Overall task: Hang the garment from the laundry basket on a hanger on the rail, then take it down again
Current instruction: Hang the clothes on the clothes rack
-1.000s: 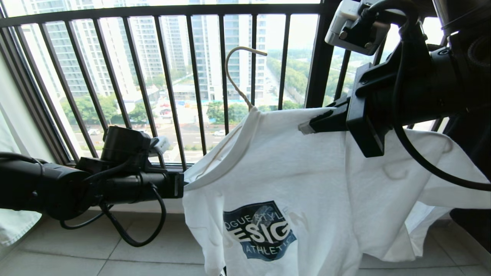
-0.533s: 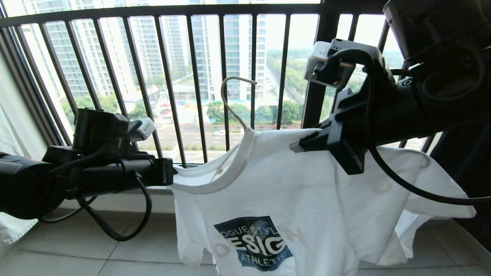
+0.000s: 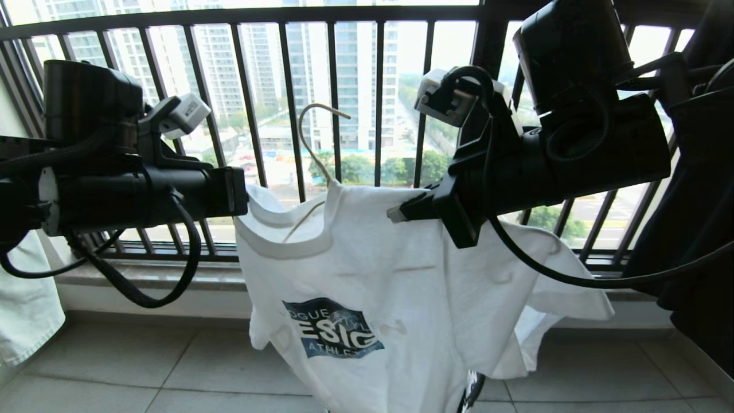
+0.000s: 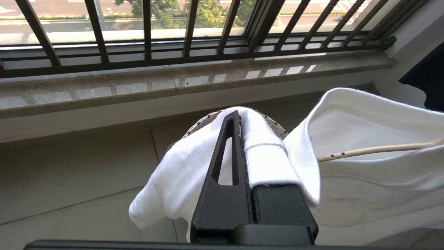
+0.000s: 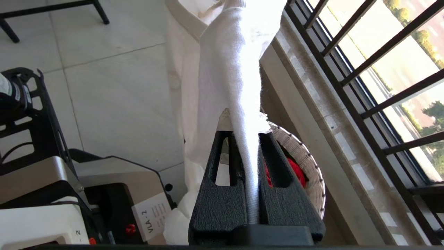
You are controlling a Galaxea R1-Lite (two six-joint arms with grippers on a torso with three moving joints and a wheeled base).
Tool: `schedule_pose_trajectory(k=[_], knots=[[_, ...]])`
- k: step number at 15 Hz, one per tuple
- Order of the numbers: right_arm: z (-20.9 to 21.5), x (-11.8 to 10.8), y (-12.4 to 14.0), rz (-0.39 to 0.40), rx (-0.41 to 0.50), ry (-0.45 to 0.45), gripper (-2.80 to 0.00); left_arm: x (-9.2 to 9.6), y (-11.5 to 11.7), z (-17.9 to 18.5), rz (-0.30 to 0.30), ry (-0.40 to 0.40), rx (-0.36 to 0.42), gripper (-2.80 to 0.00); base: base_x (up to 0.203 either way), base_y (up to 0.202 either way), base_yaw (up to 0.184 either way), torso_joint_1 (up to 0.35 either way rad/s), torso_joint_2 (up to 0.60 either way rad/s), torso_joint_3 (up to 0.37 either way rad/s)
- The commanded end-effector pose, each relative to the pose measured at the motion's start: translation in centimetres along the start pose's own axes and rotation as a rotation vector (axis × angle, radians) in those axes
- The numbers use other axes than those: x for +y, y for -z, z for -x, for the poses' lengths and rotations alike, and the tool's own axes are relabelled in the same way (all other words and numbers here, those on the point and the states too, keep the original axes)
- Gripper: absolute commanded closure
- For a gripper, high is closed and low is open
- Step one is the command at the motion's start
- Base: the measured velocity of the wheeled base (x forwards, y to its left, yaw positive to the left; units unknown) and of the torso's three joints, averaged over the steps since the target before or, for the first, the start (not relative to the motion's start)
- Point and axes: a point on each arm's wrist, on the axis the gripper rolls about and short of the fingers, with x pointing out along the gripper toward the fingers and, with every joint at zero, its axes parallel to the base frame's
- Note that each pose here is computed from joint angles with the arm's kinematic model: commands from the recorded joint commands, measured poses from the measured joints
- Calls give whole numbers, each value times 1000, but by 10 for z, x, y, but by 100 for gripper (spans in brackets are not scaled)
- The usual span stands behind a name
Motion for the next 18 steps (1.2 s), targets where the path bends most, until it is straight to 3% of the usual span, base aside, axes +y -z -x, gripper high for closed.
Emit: schedule_pose_trajectory(k=[1,3,6,9,11,15,18], knots=[[-3,-7,3,-30,-25,-12,0,-19,-22,15,-23,45,-44,0,0,0,0,0,0,0],[-6,-13,3,-91,-90,-5,0,-31,-31,22,-36,66,-50,0,0,0,0,0,0,0],[-8,-26,7,-177,-207,5,0,-40,-38,23,-44,-1,-85,0,0,0,0,0,0,0],[-6,-26,11,-205,-277,9,0,-54,-47,17,-55,-4,-122,0,0,0,0,0,0,0],[-1,-25,11,-245,-330,13,0,-61,-48,13,-57,-64,-144,0,0,0,0,0,0,0],[18,-16,19,-243,-361,34,0,-58,-75,8,-46,-185,-255,0,0,0,0,0,0,0],[25,-11,29,-254,-342,36,0,-47,-90,2,-98,-287,-305,0,0,0,0,0,0,0]])
